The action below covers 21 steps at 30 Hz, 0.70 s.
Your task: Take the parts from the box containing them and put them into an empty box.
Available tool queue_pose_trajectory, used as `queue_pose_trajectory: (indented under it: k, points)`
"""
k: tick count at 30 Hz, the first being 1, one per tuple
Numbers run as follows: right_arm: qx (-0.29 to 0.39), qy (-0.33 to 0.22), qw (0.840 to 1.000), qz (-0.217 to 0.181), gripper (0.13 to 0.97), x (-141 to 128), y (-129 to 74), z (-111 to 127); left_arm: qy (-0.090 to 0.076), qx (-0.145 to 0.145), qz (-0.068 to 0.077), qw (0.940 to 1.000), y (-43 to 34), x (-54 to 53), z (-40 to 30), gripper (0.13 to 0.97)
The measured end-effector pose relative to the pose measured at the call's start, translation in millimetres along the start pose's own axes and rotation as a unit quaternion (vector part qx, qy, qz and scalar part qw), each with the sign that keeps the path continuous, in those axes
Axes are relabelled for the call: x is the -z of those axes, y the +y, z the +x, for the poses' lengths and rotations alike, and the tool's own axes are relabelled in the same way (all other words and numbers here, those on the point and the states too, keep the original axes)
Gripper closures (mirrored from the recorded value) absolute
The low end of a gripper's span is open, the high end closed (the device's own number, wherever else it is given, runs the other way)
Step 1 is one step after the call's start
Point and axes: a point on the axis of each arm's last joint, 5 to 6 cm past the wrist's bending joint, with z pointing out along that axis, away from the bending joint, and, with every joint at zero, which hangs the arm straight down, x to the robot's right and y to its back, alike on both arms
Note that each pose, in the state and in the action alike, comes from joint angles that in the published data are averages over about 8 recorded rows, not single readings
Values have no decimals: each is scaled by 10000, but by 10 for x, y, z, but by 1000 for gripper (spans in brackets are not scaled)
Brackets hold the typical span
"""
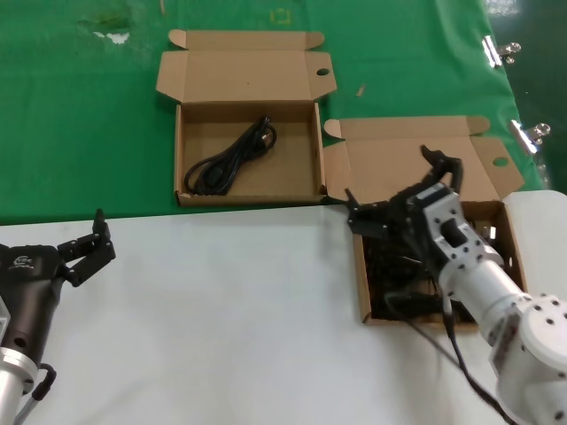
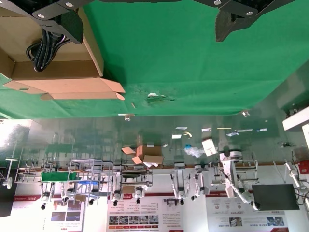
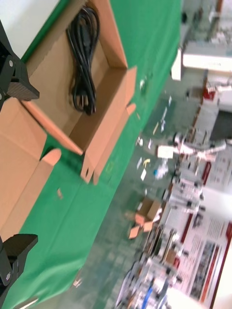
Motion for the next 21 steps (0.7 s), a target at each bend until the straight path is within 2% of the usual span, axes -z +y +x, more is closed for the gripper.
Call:
queue_pose_trajectory:
  k: [15, 21]
  points:
    - [-1280, 777, 9886, 123, 130, 740, 33, 132, 0, -2, 0, 10000, 0, 0, 0, 132]
    - [-1501, 919, 9842, 175, 130, 889, 15, 163, 0, -1, 0, 10000, 0, 0, 0, 132]
